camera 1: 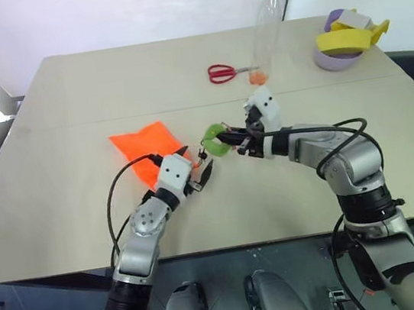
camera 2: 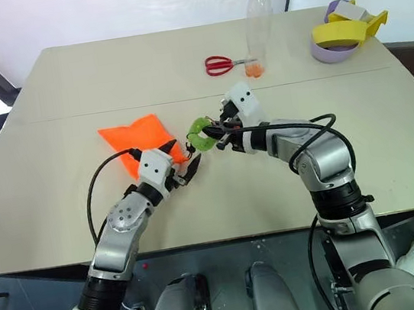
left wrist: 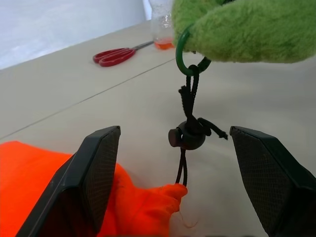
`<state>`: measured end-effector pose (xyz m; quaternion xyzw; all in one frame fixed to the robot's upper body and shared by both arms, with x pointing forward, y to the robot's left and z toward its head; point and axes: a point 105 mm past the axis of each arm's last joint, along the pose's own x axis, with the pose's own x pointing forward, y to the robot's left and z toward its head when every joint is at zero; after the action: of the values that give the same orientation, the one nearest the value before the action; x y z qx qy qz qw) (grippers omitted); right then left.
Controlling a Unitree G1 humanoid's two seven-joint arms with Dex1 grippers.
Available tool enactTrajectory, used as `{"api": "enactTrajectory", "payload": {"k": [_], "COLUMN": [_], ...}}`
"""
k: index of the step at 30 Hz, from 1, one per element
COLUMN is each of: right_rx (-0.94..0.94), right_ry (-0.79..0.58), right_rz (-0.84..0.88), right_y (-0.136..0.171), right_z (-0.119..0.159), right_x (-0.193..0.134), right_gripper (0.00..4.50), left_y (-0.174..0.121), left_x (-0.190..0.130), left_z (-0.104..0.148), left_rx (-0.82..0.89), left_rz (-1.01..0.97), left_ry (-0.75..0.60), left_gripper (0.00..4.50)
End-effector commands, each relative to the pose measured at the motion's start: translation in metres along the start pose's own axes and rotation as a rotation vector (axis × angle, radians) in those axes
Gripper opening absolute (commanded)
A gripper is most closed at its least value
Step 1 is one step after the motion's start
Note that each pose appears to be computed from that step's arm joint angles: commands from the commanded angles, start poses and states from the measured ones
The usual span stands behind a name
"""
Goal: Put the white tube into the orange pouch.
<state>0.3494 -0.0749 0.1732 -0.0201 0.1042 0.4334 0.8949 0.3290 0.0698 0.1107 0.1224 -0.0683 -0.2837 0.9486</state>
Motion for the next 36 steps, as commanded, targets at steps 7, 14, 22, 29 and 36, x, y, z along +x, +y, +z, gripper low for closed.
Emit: {"api": "enactTrajectory", "payload": {"k": [7, 14, 22, 29, 36], "right_rx": [-0.034, -0.032, -0.031, -0.039, -0.038], "right_ry": [-0.038, -0.035, -0.035, -0.037, -0.039], "right_rz": [0.016, 0.013, 0.011, 0.005, 0.012], "right_y": [0.005, 0.005, 0.005, 0.004, 0.005], "right_z": [0.014, 0.014, 0.014, 0.015, 0.016], "right_x": [0.001, 0.001, 0.000, 0.001, 0.002], "right_gripper": [0.00, 0.00, 0.00, 0.00, 0.00], "left_y": [-0.003, -0.006, 0.000, 0.002, 0.004], "left_x": [0.007, 0.010, 0.010, 0.004, 0.003], "left_z": [0.011, 0.012, 0.011, 0.021, 0.021], "left_rx": [-0.004, -0.024, -0.016, -0.087, -0.068], "left_rz": [0.009, -0.002, 0.029, -0.009, 0.016], "left_ry": [-0.044, -0.047, -0.044, -0.111, -0.105], "left_gripper": [3.55, 0.43, 0.08, 0.64, 2.32]}}
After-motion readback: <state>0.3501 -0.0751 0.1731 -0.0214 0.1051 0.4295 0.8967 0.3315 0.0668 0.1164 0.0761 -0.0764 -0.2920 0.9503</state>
